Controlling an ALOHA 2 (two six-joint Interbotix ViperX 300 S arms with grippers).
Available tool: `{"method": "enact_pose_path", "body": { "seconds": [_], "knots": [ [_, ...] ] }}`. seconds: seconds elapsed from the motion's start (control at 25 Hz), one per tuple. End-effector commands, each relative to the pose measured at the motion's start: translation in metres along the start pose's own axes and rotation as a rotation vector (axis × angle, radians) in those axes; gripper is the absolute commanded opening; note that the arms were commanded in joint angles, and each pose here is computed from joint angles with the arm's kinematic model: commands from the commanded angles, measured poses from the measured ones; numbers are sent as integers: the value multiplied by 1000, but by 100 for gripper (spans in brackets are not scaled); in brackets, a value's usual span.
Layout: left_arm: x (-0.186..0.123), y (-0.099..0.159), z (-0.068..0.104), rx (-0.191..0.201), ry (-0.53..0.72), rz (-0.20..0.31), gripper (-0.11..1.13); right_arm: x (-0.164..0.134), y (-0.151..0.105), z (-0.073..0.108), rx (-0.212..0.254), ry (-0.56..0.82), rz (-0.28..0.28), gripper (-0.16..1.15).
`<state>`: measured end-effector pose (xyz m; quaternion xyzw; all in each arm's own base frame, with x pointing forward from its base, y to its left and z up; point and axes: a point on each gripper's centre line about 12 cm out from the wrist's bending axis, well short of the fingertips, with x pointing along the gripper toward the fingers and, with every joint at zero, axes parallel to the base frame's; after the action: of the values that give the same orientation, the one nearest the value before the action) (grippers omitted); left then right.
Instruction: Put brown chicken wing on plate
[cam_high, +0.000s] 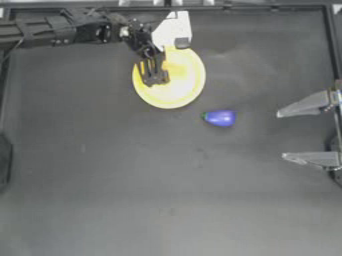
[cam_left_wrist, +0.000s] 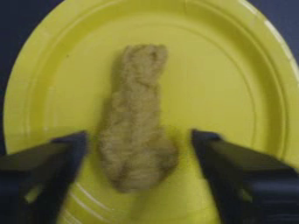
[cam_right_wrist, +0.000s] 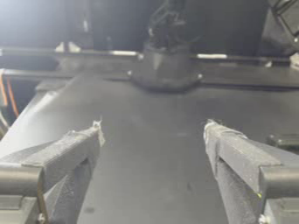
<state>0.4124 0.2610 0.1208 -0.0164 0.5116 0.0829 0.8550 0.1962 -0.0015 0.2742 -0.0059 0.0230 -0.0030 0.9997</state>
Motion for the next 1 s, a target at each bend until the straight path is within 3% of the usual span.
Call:
{"method": "enact_pose_path", "body": {
  "seconds": [0.04, 0.28, 0.64, 1.0],
  "knots": [
    [-19, 4, 16, 76, -48, 21, 100, 1, 0, 4, 4, -11, 1, 100],
    [-35, 6, 25, 89, -81, 41, 102, 1, 0, 3, 4, -8, 1, 100],
    [-88, 3, 42, 121, -170, 92, 102, 1, 0, 3, 4, -8, 1, 100],
    [-132, -39, 39, 165, -230, 73, 101, 1, -2, 1, 5, -3, -8, 100]
  ]
}}
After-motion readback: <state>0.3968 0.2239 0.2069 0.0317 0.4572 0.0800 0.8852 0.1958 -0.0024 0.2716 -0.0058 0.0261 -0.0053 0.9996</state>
